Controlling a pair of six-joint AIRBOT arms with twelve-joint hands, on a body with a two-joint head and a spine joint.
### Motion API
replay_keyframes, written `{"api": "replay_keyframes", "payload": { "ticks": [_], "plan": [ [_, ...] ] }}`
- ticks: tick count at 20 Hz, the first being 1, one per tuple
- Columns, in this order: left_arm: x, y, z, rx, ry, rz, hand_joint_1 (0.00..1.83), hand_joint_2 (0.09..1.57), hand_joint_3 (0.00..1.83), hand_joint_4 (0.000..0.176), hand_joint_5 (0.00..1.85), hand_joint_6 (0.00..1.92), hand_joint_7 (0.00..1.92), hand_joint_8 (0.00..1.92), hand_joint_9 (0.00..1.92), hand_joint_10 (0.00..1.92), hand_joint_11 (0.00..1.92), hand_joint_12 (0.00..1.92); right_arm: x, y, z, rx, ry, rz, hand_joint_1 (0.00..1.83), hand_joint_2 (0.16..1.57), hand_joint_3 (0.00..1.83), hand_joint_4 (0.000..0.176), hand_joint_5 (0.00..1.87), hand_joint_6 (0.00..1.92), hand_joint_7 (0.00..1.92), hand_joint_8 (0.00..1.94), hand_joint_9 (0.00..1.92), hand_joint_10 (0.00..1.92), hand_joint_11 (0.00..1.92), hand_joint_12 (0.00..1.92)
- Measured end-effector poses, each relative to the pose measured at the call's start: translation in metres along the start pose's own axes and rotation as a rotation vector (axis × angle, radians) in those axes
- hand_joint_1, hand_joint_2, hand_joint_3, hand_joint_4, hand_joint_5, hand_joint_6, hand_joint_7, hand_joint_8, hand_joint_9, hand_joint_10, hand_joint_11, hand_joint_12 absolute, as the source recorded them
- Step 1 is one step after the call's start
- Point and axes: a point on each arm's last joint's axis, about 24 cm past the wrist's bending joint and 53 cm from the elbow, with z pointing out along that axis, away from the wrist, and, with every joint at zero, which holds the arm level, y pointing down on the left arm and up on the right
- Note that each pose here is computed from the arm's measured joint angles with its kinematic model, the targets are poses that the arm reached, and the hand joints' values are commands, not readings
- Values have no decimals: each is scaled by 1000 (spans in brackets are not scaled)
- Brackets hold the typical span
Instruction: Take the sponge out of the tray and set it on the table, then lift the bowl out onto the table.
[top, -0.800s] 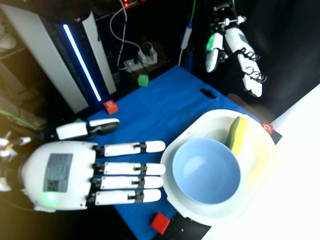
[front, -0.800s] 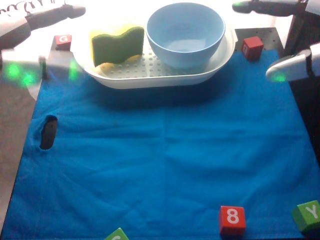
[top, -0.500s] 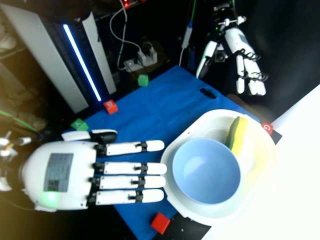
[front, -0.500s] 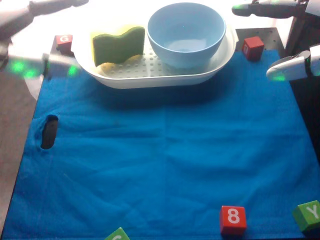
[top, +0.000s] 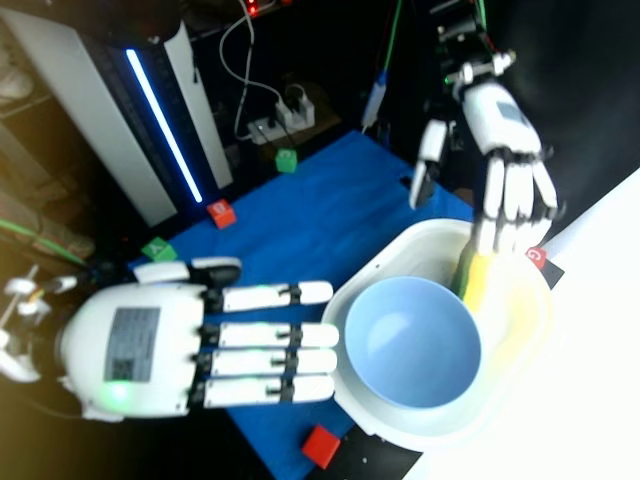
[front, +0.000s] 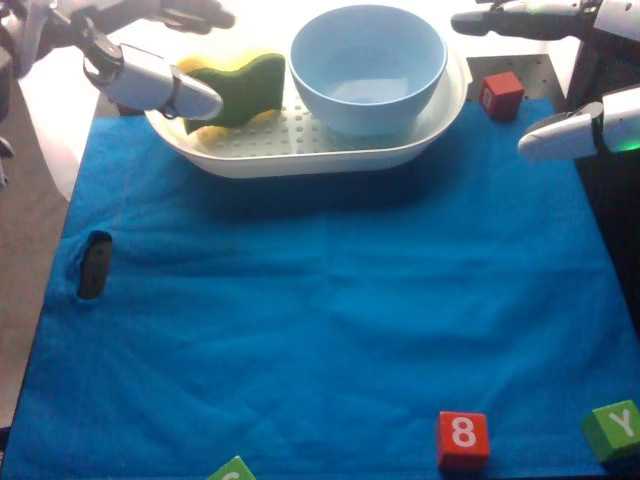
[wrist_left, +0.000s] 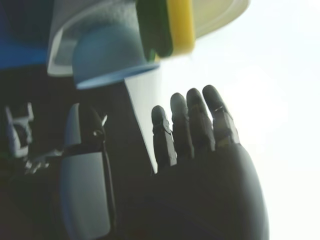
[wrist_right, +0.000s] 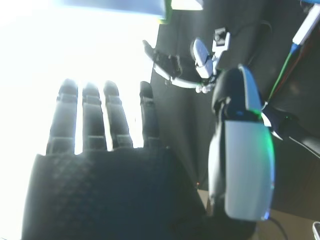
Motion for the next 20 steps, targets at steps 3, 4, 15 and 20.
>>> {"api": "replay_keyframes", "payload": {
  "ticks": [3,4,15,20],
  "plan": [
    [10,8,13,-43,26,19,847,983,0,72,666,12,733,16,678,32,0,713,8,2,5,-10,13,5,571,1058,10,169,171,5,70,7,1,0,5,2],
    [12,9,15,-50,32,15,847,983,0,72,666,12,733,16,678,32,0,713,9,2,6,-11,14,6,571,1058,10,169,171,5,70,7,1,0,5,2],
    [-8,-7,21,-16,-29,-62,1186,1260,1,0,792,1071,645,1719,285,1738,0,1921,17,-1,10,-10,25,24,509,1238,14,131,134,0,67,0,8,0,0,0],
    [-59,-45,-4,127,-155,-37,1173,1213,1,0,800,1139,793,1420,481,1118,0,1489,18,-4,8,0,26,46,529,1253,10,120,150,4,91,8,38,10,3,1]
  ]
}}
